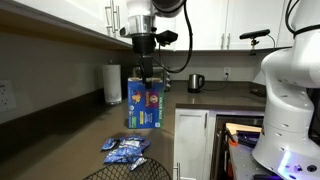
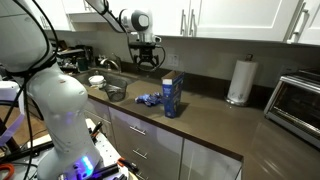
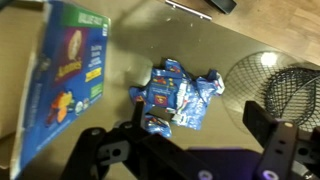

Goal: Put a packet on the counter into the box

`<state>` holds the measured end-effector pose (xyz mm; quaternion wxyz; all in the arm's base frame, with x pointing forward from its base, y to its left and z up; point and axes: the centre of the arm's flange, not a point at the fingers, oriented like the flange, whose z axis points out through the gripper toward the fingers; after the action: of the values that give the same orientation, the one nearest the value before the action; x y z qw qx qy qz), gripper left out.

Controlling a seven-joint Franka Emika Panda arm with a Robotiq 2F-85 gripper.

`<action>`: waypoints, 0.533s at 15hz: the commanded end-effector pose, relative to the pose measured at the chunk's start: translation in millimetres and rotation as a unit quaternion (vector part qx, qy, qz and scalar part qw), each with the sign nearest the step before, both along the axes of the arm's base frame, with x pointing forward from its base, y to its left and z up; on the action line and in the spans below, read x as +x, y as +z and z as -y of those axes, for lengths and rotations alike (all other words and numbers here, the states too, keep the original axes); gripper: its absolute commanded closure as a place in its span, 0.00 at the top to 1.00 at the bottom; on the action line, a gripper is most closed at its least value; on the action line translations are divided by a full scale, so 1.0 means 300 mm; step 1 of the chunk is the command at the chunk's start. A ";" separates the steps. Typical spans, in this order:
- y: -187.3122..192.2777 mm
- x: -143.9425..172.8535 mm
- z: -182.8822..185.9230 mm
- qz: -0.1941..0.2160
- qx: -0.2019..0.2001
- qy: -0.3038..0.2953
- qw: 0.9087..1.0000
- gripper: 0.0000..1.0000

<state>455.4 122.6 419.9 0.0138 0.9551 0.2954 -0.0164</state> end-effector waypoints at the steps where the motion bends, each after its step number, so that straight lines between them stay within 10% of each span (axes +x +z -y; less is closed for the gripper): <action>1: -0.087 -0.060 -0.089 0.027 0.056 0.040 0.997 1.00; 8: -0.298 0.032 -0.157 0.059 0.075 0.040 0.995 1.00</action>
<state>442.7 170.7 360.5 -0.0240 0.9425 0.3293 0.0512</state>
